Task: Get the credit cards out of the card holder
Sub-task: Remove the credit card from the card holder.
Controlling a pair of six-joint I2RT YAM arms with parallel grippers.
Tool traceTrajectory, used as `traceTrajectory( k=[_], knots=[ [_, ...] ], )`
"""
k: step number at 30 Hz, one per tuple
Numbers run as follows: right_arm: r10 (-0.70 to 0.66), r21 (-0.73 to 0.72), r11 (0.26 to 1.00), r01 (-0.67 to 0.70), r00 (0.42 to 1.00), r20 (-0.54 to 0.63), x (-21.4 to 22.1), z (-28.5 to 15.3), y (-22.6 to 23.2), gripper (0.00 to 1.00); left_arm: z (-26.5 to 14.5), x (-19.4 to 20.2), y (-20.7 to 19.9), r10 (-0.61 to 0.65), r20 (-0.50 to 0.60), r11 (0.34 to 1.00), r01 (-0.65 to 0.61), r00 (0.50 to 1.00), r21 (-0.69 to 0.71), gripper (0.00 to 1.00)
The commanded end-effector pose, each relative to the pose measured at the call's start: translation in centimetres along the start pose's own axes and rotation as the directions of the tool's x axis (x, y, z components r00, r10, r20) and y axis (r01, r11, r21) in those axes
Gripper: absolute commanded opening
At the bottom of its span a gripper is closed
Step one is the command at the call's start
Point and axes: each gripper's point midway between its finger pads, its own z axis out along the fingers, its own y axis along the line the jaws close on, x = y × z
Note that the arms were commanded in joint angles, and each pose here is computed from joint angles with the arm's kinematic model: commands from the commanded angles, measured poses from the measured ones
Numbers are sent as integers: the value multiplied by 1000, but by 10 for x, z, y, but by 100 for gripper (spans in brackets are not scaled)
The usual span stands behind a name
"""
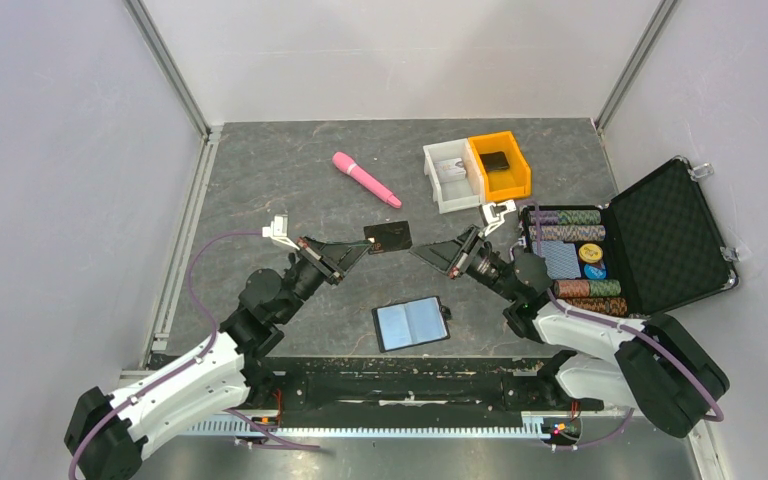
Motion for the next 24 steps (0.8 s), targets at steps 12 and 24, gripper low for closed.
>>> traceTrajectory(
  k=[12, 24],
  knots=[
    [-45, -118, 992, 50, 998, 43, -13, 11, 30, 0, -6, -7, -3, -37, 31, 999, 37, 999, 2, 2],
    [-77, -111, 991, 78, 997, 21, -9, 11, 28, 0, -15, -9, 3, -26, 44, 1000, 26, 999, -16, 15]
  ],
)
